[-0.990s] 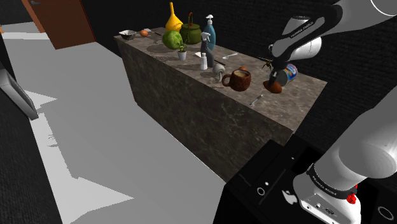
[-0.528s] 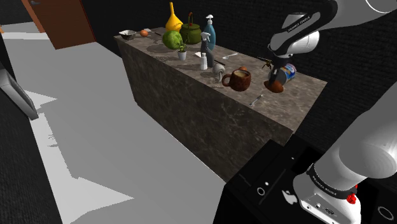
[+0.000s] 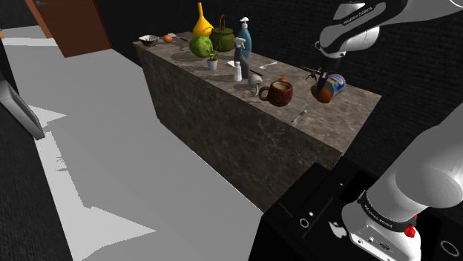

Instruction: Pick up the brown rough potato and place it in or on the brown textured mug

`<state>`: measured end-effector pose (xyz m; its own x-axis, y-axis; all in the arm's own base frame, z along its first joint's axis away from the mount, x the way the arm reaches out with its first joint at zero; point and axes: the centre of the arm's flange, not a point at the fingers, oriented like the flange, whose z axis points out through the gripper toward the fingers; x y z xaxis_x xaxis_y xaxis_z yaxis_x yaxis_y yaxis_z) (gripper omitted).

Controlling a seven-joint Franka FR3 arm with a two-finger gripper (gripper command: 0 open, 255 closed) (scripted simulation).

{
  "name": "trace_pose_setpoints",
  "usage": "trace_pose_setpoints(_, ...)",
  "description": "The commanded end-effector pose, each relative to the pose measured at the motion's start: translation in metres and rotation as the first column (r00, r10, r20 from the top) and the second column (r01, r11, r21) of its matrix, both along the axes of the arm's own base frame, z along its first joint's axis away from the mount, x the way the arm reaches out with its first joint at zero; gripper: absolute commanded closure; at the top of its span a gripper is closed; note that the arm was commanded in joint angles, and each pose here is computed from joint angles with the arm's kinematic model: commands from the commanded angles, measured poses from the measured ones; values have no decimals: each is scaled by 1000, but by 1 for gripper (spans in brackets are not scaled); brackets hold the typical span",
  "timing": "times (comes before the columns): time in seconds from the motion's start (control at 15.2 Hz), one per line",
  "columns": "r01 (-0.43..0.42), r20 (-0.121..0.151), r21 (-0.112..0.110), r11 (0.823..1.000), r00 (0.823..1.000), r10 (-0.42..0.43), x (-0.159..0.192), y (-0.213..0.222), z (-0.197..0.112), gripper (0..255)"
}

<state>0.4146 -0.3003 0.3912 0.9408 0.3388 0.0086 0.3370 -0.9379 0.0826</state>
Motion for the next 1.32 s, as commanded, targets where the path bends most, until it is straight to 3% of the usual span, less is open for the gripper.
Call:
trace_pose_setpoints(0.0, 0, 0, 0, 1000, 1000, 0, -1, -1, 11, 255)
trace_pose_setpoints(1.25, 0, 0, 0, 1000, 1000, 0, -1, -1, 109, 255)
